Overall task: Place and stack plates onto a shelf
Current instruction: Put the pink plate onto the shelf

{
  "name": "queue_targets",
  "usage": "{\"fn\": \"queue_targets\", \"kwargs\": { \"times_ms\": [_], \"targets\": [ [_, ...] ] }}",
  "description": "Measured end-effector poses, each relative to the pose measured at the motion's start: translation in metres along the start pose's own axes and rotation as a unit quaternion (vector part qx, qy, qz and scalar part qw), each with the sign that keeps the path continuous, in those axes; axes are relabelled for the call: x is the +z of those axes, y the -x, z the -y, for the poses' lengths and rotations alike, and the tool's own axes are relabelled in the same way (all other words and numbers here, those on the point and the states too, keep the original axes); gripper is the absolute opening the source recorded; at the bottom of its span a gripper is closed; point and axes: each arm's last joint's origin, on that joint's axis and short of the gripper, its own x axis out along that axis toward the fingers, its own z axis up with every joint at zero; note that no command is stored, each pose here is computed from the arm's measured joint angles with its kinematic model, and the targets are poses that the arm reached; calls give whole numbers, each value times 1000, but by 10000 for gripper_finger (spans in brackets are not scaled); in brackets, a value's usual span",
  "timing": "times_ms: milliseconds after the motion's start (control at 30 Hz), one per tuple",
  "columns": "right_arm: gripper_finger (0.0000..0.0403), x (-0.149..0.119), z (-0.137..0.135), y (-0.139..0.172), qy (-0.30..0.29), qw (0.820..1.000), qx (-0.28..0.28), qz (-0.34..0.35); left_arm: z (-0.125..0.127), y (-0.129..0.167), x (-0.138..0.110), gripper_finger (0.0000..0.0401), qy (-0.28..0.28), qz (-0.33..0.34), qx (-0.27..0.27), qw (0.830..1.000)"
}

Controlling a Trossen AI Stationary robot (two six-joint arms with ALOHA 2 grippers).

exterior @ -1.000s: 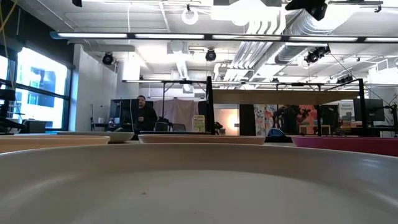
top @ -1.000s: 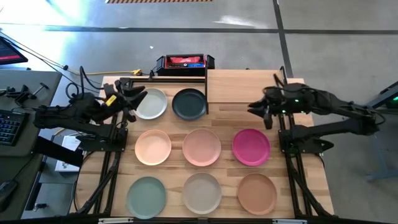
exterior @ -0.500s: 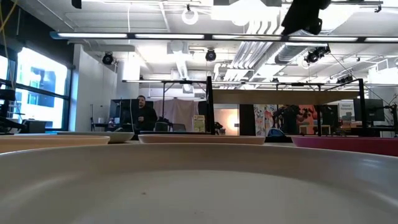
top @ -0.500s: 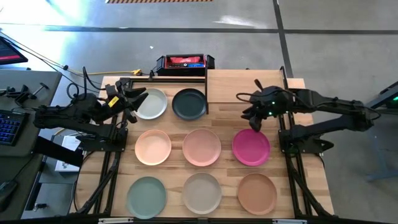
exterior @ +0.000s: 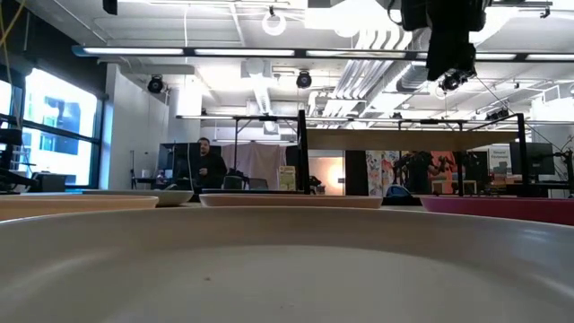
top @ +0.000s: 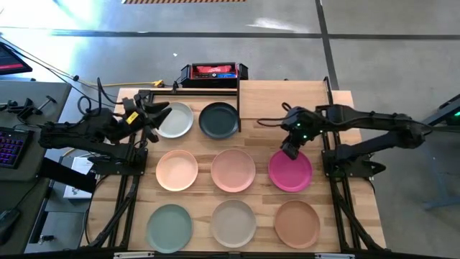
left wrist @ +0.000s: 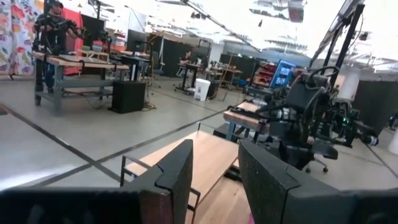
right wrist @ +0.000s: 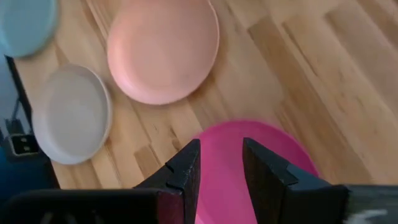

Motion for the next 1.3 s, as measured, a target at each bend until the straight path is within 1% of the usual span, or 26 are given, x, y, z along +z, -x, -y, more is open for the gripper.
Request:
{"fn": "queue_targets", "kwargs": {
  "times_ms": [233,433,533,633,767,867,1000,1167,1300],
  "targets": [
    [99,4,-1,-17,-13,999,-16,-32,-1,0,-6,117,0,-26,4,1000],
    [103,4,-1,-21,-24,999,-21,-43,-1,0,-8,117,-5,-35,5,999],
    [117,2,0,-20,-38,997,-27,-54,-1,0,-9,117,-1,-40,6,999],
    [140,0,0,-20,-40,997,-32,-64,-1,0,-9,117,-2,-42,6,999],
    [173,-2,-4,-21,-71,995,-31,-64,-2,0,-10,117,-4,-44,7,999],
    [185,-5,-11,-23,-82,994,-27,-70,-2,1,-10,117,-6,-47,7,999],
    [188,-10,-24,-31,-89,992,-26,-85,-2,1,-12,117,-10,-53,8,999],
    [188,-15,-42,-50,-86,990,-29,-105,-3,1,-15,117,-20,-69,9,997],
    [188,-21,-54,-70,-95,986,-44,-130,-2,2,-19,117,-28,-92,-6,995]
  ]
}}
